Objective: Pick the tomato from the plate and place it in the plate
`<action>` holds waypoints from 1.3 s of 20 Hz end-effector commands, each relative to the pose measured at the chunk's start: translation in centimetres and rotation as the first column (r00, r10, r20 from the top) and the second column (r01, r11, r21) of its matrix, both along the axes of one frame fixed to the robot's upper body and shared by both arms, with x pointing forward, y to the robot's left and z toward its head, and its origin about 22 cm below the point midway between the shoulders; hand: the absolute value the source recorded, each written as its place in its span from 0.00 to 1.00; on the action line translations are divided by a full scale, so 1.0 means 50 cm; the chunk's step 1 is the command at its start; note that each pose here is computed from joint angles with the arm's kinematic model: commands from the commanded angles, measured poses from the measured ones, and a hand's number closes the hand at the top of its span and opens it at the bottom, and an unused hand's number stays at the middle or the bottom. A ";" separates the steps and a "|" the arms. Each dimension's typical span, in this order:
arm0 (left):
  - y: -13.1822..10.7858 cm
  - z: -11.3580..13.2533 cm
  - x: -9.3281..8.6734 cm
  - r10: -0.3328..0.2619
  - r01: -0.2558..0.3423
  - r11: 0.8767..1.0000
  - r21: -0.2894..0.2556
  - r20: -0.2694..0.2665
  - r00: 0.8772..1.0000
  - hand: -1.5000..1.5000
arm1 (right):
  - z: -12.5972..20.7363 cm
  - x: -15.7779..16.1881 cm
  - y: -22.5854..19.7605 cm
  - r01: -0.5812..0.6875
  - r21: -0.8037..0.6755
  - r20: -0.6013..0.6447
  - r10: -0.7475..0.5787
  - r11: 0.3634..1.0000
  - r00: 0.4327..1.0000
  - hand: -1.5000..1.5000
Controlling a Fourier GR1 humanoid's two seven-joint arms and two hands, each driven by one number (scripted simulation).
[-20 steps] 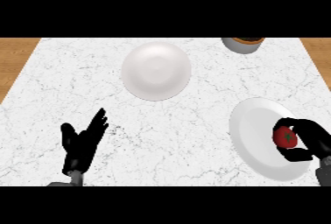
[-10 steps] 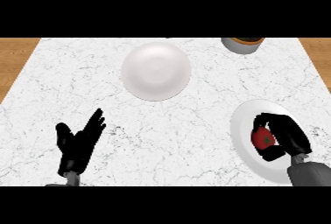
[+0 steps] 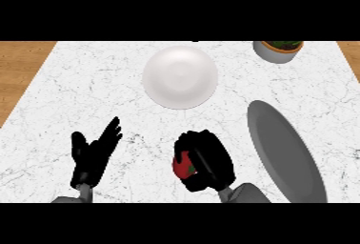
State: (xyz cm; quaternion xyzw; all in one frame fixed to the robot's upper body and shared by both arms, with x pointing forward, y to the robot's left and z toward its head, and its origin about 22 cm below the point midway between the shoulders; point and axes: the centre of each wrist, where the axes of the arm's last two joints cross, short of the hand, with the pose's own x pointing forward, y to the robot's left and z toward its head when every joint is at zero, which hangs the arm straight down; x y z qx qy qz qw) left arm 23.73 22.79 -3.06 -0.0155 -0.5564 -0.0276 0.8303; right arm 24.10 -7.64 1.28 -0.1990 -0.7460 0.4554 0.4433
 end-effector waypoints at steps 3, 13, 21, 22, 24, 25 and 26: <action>-0.009 -0.003 0.011 -0.001 0.001 1.000 0.000 0.003 1.000 0.50 | 0.043 -0.102 0.119 0.084 0.232 0.017 -0.091 0.969 0.996 1.00; -0.013 -0.002 0.014 0.012 -0.012 1.000 0.002 0.006 1.000 0.50 | 0.067 0.002 0.168 0.283 0.484 -0.044 -0.301 0.828 0.953 1.00; -0.003 -0.006 0.001 0.013 -0.013 1.000 -0.009 0.017 1.000 0.50 | 0.046 0.154 0.140 0.392 0.470 0.074 -0.478 0.791 0.875 1.00; -0.023 0.022 0.030 -0.007 0.008 1.000 -0.006 0.023 1.000 0.50 | 0.077 0.182 0.142 0.399 0.481 0.065 -0.486 0.780 0.871 1.00; 0.021 0.006 0.002 0.010 -0.009 1.000 -0.020 0.021 1.000 0.50 | 0.087 0.220 0.125 0.417 0.481 0.075 -0.510 0.771 0.857 1.00; 0.006 0.001 0.025 0.008 -0.008 1.000 -0.006 0.031 1.000 0.50 | 0.085 0.234 0.119 0.423 0.476 0.086 -0.519 0.771 0.850 1.00; 0.003 0.009 0.026 0.008 -0.008 1.000 -0.001 0.027 1.000 0.50 | 0.109 0.258 0.111 0.424 0.481 0.069 -0.516 0.767 0.854 1.00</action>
